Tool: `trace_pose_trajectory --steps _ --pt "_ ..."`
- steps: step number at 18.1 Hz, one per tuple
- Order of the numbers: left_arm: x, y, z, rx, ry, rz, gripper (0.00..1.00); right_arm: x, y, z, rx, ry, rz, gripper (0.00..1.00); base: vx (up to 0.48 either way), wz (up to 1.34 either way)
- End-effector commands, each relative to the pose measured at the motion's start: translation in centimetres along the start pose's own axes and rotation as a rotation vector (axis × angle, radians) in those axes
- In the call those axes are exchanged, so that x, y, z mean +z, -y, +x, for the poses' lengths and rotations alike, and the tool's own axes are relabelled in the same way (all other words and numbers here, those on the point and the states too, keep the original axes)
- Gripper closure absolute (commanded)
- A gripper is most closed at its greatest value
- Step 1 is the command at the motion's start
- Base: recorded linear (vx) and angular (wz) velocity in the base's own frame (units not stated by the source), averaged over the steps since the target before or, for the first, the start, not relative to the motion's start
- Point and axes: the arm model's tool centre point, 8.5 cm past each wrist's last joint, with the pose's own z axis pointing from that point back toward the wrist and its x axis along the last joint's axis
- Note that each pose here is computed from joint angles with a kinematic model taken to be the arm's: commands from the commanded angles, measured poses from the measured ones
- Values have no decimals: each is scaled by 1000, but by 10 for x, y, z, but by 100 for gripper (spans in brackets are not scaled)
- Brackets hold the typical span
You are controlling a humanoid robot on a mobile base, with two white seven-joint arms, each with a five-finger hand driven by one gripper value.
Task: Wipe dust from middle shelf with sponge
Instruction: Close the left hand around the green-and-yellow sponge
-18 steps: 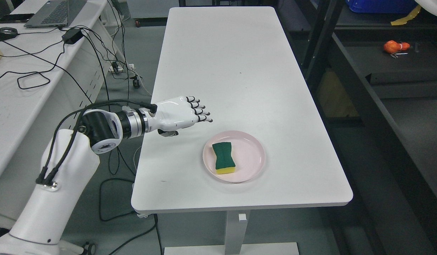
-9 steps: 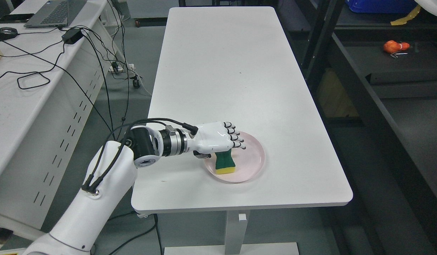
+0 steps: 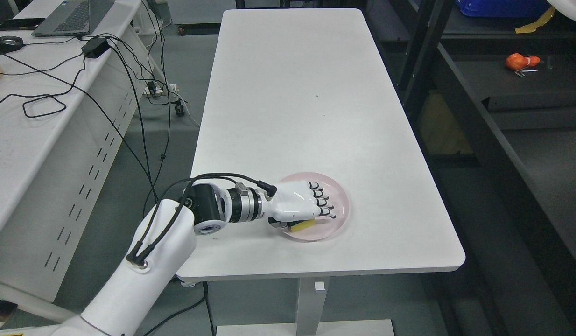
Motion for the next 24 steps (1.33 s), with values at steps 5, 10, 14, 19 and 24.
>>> trace_pose_trajectory --steps 5,10,14,19,24 --pt "13 4 -21 57 -89 -15 16 0 10 10 -3 22 -14 0 0 0" --pt "20 23 -28 102 -110 -43 28 0 10 10 -3 22 -14 0 0 0" --pt "26 31 -36 148 -132 -40 44 0 10 10 -3 22 -14 0 0 0" --pt "40 34 -50 288 -163 70 71 0 10 10 -3 22 -14 0 0 0" --pt "60 6 -66 485 -141 368 97 0 10 10 -3 22 -14 0 0 0"
